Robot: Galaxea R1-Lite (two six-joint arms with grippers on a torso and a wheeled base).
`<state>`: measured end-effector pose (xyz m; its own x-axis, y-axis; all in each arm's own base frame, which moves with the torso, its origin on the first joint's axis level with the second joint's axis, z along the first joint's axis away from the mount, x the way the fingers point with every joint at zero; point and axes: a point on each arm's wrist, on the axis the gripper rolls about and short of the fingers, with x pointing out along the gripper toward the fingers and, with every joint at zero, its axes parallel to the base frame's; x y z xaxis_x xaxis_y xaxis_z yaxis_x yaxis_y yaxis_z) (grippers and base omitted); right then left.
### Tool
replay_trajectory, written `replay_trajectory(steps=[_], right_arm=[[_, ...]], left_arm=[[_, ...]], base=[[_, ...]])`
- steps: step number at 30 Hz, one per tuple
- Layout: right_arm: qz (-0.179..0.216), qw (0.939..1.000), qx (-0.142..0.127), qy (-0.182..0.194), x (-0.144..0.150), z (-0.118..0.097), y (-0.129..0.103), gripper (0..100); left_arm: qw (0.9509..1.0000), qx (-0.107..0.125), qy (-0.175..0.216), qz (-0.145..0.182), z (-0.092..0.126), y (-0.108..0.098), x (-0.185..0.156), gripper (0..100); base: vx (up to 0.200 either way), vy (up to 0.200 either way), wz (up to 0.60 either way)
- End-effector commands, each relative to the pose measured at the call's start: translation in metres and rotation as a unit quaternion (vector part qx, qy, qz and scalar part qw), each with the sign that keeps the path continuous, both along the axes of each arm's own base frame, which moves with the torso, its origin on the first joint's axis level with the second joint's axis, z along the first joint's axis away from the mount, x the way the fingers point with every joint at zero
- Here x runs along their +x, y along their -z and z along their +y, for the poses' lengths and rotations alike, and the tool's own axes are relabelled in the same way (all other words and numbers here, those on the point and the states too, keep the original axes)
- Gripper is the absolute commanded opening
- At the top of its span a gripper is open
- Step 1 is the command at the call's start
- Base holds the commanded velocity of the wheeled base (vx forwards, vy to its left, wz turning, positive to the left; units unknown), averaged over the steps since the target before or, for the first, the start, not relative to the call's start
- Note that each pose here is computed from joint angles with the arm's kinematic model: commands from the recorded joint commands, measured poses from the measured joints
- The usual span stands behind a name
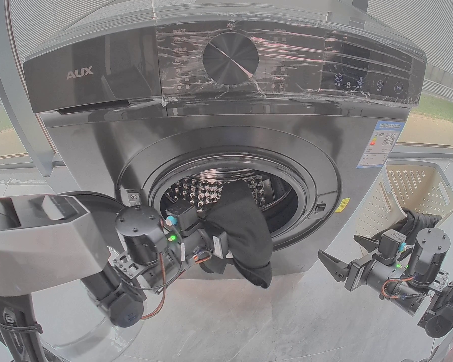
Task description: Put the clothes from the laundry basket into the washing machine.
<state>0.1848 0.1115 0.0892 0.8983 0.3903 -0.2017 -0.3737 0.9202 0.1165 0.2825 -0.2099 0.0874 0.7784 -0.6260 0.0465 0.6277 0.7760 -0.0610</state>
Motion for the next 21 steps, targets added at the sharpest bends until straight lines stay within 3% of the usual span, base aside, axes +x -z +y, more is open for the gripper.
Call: replay_trajectory(steps=[1,11,21], right_arm=[[-0.006,1.0,0.003,-0.007,-0.004,0.001,-0.003,100],[-0.004,0.9999,0.002,-0.012,-0.004,0.003,-0.002,100],[-0.001,0.9999,0.0,-0.014,-0.004,0.003,-0.001,100]], left_arm=[[1.0,0.002,-0.004,-0.001,-0.03,0.039,0.042,0],[0.9994,0.015,-0.013,0.027,-0.049,0.038,0.081,0],[0.9992,0.013,-0.026,0.028,-0.064,0.063,0.121,0]], base=[[0.0,0.0,0.0],[0.0,0.0,0.0],[0.0,0.0,0.0]])
